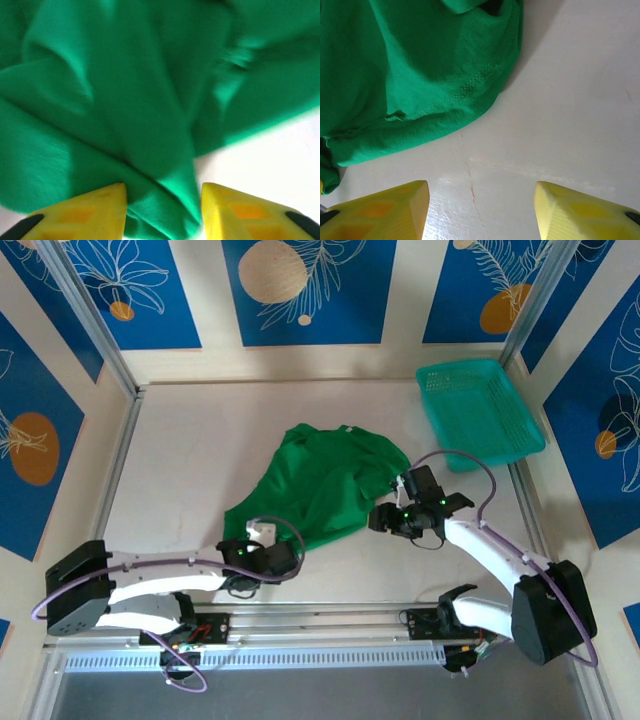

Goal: Fold the inside-out t-shirt

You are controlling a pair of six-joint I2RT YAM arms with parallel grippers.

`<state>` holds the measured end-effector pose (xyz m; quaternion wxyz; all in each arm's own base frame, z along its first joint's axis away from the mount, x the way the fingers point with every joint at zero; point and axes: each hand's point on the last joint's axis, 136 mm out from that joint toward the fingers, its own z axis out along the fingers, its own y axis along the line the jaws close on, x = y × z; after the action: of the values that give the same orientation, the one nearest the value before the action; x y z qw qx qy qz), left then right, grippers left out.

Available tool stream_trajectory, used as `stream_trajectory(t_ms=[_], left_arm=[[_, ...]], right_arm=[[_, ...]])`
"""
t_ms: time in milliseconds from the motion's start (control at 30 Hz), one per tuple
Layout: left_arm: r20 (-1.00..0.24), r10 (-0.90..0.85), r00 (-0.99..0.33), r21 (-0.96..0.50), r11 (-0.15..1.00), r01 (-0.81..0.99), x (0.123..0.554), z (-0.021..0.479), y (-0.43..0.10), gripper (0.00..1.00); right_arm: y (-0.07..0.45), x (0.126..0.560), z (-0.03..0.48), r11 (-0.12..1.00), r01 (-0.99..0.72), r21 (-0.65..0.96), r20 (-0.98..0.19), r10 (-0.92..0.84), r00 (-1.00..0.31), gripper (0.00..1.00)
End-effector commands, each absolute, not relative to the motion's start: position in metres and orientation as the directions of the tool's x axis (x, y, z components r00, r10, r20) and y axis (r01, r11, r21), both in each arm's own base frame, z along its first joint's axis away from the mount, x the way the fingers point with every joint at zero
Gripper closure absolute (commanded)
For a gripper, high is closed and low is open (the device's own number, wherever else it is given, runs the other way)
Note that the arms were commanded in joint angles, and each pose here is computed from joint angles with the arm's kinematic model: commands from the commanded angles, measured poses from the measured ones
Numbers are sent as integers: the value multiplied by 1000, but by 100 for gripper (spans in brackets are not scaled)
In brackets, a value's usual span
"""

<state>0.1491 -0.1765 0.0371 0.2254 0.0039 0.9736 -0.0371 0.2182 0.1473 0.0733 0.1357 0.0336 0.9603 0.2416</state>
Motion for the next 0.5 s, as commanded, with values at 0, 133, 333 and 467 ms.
stream_trajectory(t_ms=[0, 133, 333, 467], left_arm=[[-434, -117, -893, -202, 979, -30, 158, 37, -180, 74], [-453, -112, -885, -176, 984, -34, 150, 67, -154, 100], [-496, -292, -818, -469, 883, -31, 147, 145, -146, 100], [-479, -336, -811, -521, 852, -45, 146, 151, -142, 100]], right_arm=[[153, 210, 70, 852, 12, 523, -218, 147, -965, 42], [145, 215, 65, 869, 31, 495, -236, 169, -957, 33], [142, 253, 66, 836, 69, 544, -243, 236, -941, 39], [147, 281, 73, 803, 20, 595, -257, 214, -943, 45]])
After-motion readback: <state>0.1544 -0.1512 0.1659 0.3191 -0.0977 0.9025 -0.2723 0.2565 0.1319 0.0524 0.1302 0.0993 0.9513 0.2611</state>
